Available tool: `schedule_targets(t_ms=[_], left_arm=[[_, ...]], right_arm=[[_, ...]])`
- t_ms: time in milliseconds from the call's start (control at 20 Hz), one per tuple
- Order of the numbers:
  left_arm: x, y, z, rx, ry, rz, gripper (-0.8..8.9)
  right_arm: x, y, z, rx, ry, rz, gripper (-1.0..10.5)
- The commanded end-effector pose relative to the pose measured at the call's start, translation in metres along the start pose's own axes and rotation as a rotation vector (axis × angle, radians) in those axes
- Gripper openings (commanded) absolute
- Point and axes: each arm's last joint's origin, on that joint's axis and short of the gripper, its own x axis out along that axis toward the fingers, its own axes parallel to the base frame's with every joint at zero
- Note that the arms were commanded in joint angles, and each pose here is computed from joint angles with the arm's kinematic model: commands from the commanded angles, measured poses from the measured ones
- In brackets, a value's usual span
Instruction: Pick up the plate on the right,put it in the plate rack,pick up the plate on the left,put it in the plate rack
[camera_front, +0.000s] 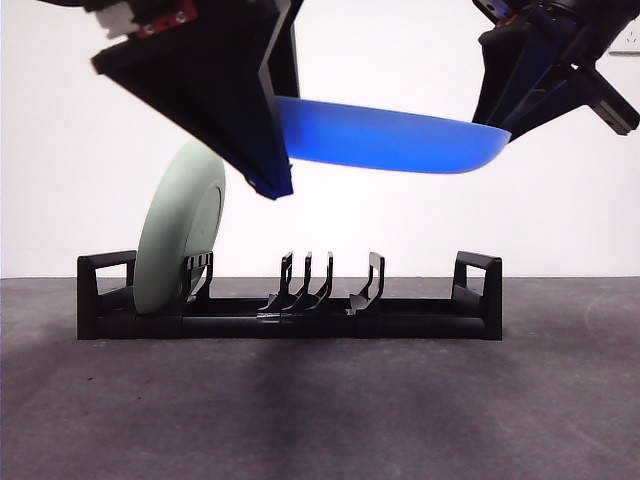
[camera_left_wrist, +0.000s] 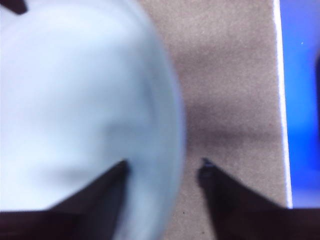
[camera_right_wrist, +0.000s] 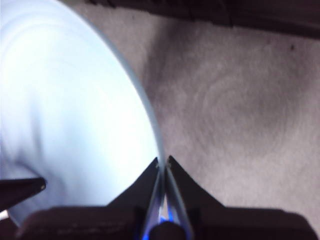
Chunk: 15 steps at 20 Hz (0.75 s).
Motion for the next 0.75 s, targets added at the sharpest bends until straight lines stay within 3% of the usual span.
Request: schedule_targets(t_ms=[50,450,600,750], left_arm=[[0.003,0.001,0.000,0.006,-0.001,-0.009,-0.13],[0.003,0.001,0.001,-0.001,-0.021,-0.017,-0.12],[0.003,0.004,0.004,-0.031,-0.054,0.005,-0.12],[0.002,0.009,0.010,-0.136,-0.119,0.044,-0.12]], right_arm=[[-0.002,0.001,-0.002,-0.022,0.003,0.010,-0.2],[-0.006,0.002,-0.003,-0.045,-0.017,0.006,0.2],[-0.021,0.001,-0.002,-0.065,-0.095,-0.002,3.1],[-0.051,0.003,-0.002,-0.099,-0.275,-0.016,3.2]])
